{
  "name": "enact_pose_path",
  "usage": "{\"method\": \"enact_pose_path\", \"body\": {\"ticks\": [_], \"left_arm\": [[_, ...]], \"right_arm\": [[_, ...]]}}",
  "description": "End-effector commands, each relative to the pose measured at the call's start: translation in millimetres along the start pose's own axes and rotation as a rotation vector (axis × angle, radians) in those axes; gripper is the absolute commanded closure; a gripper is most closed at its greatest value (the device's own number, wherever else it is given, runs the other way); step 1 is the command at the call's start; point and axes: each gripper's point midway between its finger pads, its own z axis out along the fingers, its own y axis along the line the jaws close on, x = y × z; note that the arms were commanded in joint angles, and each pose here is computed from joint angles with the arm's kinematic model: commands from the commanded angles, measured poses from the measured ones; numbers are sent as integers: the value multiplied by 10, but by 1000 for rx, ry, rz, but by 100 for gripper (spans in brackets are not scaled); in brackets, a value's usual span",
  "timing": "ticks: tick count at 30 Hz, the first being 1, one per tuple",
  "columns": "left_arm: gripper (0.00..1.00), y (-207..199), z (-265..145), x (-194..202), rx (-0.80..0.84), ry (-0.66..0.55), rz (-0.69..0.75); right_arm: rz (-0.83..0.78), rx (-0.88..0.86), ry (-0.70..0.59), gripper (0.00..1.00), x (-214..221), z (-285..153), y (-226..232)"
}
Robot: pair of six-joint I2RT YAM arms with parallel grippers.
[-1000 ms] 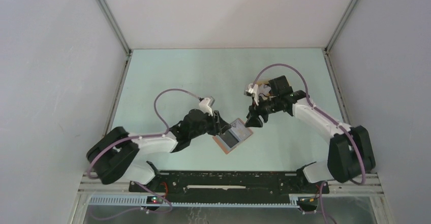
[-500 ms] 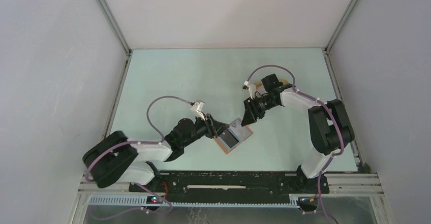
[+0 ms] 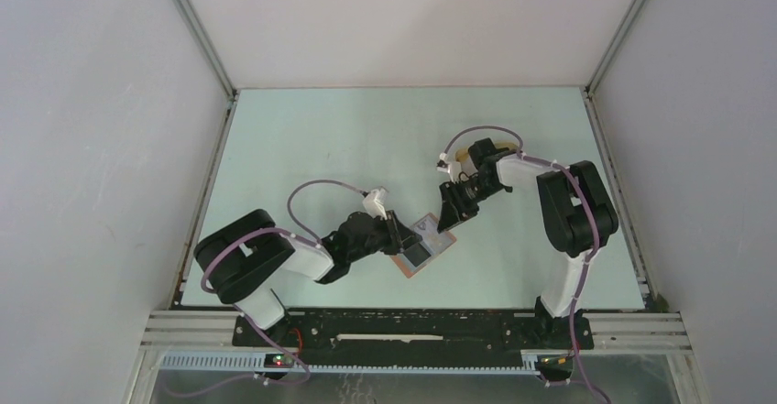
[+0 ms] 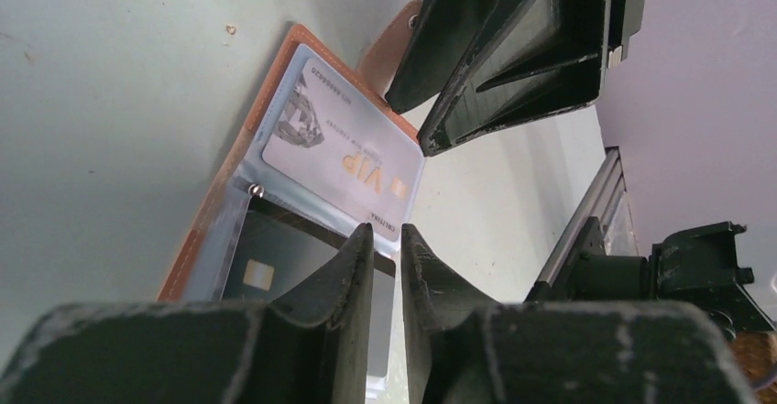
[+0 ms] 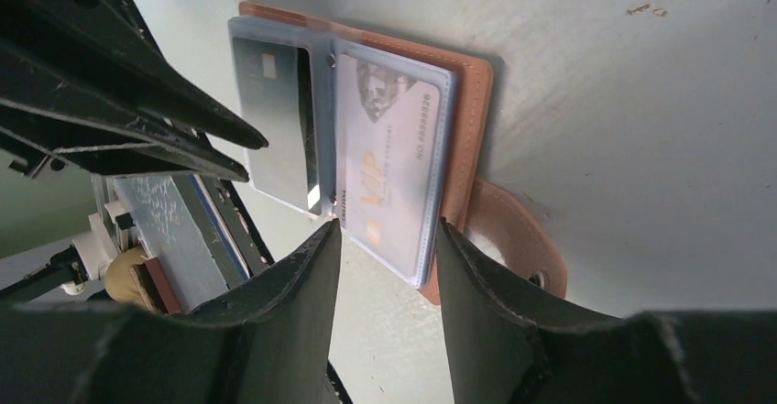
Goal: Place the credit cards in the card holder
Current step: Insert the credit card into the card holder.
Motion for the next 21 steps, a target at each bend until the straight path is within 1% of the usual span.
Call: {"method": "enact_pose_path", "body": {"ticks": [1,5,13,21], "left_arm": [[79,52,120,-12,-90,15,9],[79,153,152,38,-148,45,13],[79,208,222,70,-190,79,22],[78,238,243,94,-208,94,27]], "right_arm": [[14,13,13,49,-48,-4,-25],[21,14,17,49,-36,7,-39],[41,-5,28,51,-7,45,-45],[40,-68,19,64,-41,16,80]]}}
